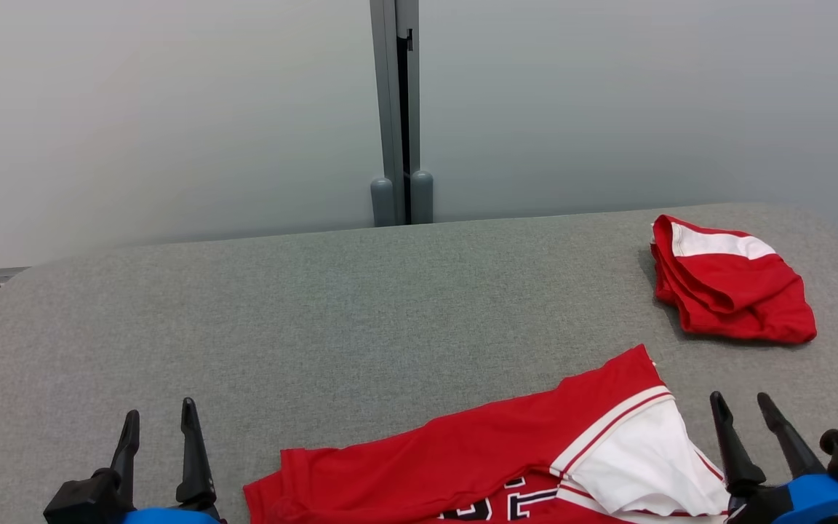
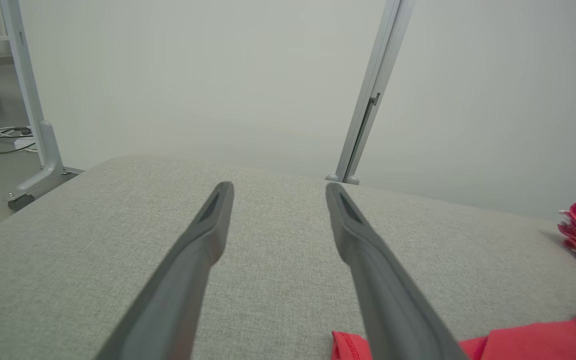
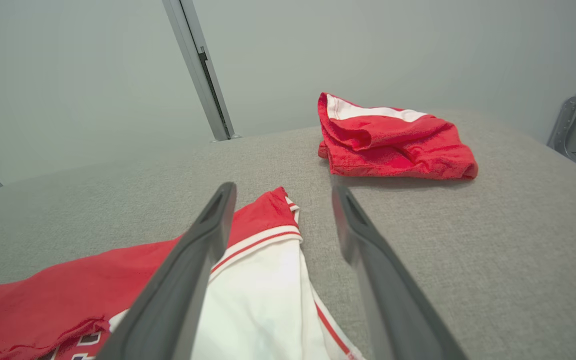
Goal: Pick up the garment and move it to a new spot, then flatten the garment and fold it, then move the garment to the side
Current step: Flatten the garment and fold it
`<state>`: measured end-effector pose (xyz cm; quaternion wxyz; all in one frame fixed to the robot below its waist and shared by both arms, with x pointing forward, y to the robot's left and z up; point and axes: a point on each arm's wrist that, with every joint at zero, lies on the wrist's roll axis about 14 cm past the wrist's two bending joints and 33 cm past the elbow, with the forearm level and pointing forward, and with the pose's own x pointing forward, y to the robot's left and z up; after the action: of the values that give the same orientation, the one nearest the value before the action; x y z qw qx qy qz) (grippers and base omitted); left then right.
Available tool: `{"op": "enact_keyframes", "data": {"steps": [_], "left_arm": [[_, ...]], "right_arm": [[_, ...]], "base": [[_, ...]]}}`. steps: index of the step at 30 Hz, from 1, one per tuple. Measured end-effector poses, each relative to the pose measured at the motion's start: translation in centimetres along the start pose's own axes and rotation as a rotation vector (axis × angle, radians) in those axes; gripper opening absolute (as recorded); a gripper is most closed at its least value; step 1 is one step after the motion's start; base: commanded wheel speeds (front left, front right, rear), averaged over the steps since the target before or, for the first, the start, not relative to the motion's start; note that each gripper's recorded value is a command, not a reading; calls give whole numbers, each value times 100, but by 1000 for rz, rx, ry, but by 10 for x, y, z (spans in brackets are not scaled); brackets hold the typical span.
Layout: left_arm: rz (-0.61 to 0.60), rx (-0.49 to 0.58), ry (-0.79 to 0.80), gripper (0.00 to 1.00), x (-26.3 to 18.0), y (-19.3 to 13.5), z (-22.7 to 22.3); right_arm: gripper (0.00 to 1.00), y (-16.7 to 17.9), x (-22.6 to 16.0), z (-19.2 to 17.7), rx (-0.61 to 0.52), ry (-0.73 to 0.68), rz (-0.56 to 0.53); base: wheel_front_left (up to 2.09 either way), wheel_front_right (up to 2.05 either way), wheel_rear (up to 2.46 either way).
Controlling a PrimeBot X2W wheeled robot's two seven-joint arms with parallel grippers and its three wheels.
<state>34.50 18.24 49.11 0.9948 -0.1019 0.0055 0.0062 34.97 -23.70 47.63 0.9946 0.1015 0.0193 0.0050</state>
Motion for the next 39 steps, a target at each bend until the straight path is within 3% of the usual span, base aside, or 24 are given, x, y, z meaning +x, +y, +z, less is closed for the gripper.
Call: {"op": "enact_keyframes", "data": {"steps": [7,15,20,27,28,29,30,31,39], "left_arm": [[-10,12,4,100,1,3,-5],[-34,16,16,100,5,-1,-11],[-5,16,35,100,1,9,-17],[24,11,59,100,-6,20,-25],[24,10,61,100,-6,20,-25],[24,8,62,100,-6,20,-26],[25,8,61,100,-6,20,-25],[24,7,60,100,-5,19,-25],[9,2,60,100,-3,14,-26]], "right_arm": [[100,10,12,-31,-4,148,20],[100,6,36,-76,-12,475,-10],[100,1,32,-108,-49,704,-33],[100,-5,33,-119,-97,823,-60],[93,-3,33,-121,-98,833,-57],[43,-1,33,-122,-95,840,-52],[13,2,33,-122,-94,842,-47],[0,4,33,-122,-95,842,-42],[0,9,47,-98,-89,701,-7]], "base": [[0,0,0],[0,0,0],[0,0,0],[0,0,0],[0,0,0],[0,0,0],[0,0,0],[0,0,0],[0,0,0]]}}
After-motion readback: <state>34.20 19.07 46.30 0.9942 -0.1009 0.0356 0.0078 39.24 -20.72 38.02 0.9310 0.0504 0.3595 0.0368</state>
